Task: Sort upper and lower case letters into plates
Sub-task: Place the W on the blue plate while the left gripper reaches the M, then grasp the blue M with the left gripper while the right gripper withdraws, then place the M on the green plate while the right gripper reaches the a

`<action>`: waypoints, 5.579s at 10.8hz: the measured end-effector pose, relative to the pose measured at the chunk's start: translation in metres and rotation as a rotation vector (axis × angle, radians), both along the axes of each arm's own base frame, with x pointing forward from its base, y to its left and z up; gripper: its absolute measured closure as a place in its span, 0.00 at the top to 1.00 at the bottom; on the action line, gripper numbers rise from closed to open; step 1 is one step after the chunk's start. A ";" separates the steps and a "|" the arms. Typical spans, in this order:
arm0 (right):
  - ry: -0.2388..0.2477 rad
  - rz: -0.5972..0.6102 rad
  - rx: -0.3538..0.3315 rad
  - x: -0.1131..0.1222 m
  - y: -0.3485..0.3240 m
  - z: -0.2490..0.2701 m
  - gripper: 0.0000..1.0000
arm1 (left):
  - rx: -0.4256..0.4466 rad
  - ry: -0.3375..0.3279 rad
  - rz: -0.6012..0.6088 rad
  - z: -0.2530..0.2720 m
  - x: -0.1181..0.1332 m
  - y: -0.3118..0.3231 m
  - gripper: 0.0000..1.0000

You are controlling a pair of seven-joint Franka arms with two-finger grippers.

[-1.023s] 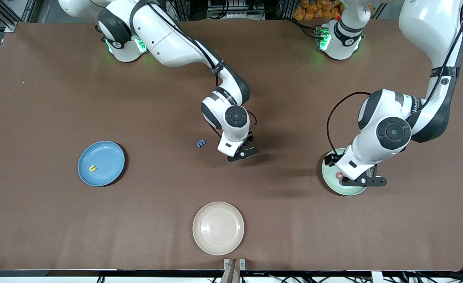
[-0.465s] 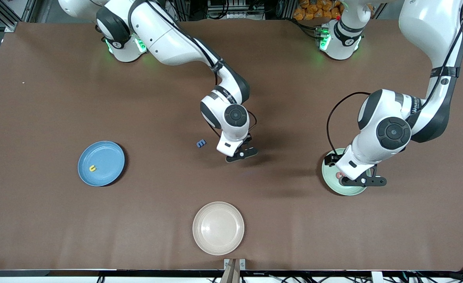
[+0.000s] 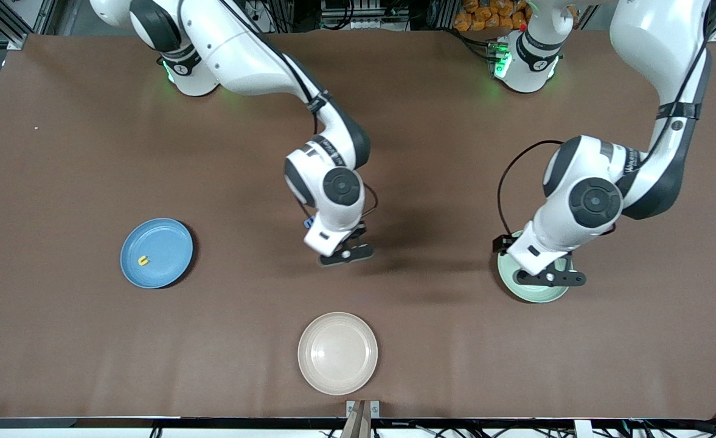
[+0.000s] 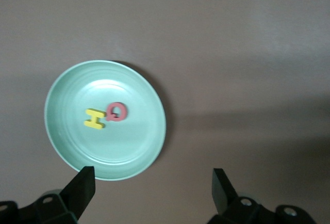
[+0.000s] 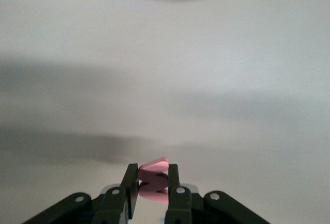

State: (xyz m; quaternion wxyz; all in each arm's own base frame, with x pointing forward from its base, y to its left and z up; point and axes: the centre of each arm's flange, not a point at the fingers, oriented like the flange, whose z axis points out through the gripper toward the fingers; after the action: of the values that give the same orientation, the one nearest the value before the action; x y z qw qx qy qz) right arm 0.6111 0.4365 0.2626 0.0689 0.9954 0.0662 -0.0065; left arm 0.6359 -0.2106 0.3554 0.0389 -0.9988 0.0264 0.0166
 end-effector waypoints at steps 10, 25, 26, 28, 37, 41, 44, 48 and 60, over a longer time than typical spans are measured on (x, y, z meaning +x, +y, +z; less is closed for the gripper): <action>0.120 -0.500 -0.385 0.079 -0.325 -0.015 0.27 | -0.034 0.014 -0.217 -0.054 -0.213 -0.339 1.00; 0.151 -0.462 -0.172 0.037 -0.420 -0.026 1.00 | -0.138 0.030 -0.267 -0.181 -0.294 -0.380 1.00; 0.144 -0.458 -0.156 0.027 -0.426 -0.027 1.00 | -0.128 0.030 -0.273 -0.189 -0.297 -0.381 1.00; 0.141 -0.452 -0.142 0.018 -0.427 -0.025 1.00 | -0.111 0.008 -0.289 -0.195 -0.302 -0.385 1.00; 0.136 -0.447 -0.137 0.017 -0.426 -0.027 1.00 | -0.120 -0.013 -0.282 -0.193 -0.292 -0.392 0.93; 0.134 -0.447 -0.135 0.017 -0.425 -0.027 1.00 | -0.127 -0.020 -0.280 -0.189 -0.289 -0.394 0.68; 0.129 -0.456 -0.118 0.018 -0.423 -0.026 1.00 | -0.128 -0.025 -0.279 -0.182 -0.286 -0.395 0.40; 0.121 -0.464 -0.084 0.022 -0.411 -0.021 1.00 | -0.094 -0.023 -0.239 -0.171 -0.260 -0.381 0.40; 0.040 -0.652 0.048 -0.003 -0.124 -0.025 1.00 | -0.061 -0.019 -0.048 -0.022 0.008 -0.033 0.39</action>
State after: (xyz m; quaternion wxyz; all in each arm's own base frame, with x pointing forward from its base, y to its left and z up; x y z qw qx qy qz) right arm 0.6083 0.3123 0.2381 0.0382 0.9652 -0.2547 -0.0462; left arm 0.6435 -0.2433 0.3335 0.0092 -0.9987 0.0504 0.0056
